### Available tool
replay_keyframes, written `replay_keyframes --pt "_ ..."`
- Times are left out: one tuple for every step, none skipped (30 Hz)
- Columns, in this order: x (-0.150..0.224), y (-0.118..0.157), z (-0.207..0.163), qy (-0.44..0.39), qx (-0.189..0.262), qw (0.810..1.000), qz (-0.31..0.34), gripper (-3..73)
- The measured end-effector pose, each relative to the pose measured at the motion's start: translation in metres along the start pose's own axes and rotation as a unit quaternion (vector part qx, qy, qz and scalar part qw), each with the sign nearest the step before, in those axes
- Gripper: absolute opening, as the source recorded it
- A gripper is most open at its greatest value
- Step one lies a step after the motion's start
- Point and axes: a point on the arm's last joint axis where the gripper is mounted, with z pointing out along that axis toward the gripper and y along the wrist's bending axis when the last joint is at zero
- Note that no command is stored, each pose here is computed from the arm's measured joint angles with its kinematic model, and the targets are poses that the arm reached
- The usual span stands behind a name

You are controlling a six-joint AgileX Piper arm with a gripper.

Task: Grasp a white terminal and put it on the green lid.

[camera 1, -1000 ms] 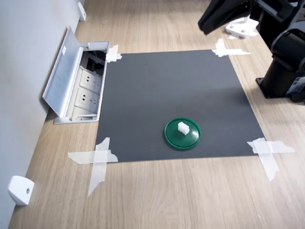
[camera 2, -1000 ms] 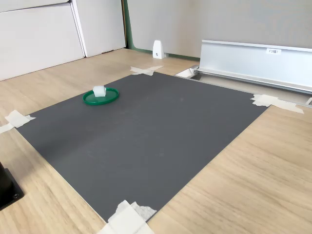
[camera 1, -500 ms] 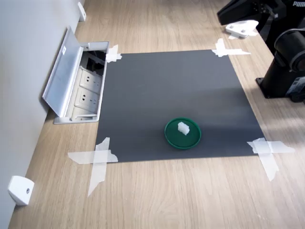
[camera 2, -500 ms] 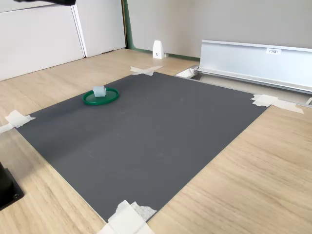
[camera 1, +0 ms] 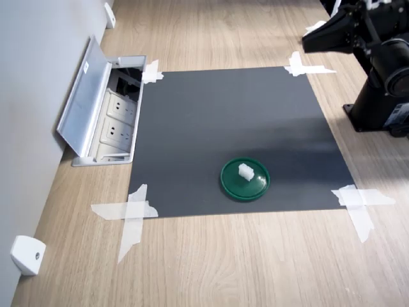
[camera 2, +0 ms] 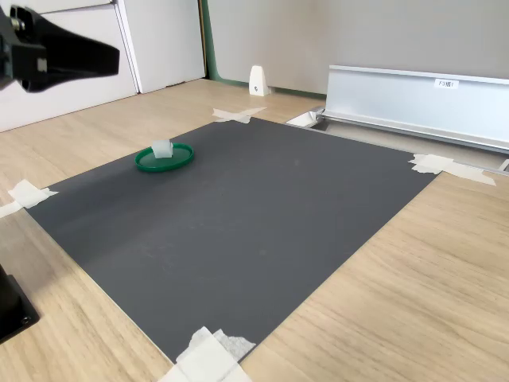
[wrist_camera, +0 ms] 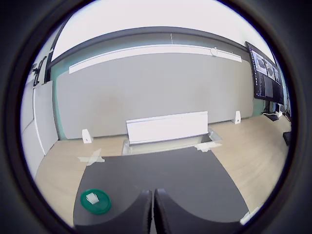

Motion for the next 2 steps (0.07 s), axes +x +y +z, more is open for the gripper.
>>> replay_keyframes --pt "0.0013 -0.0002 0.0005 0.002 0.000 1.000 0.000 -0.5" --pt "0.0027 -0.0003 0.0009 0.007 0.001 1.000 0.000 -0.5"
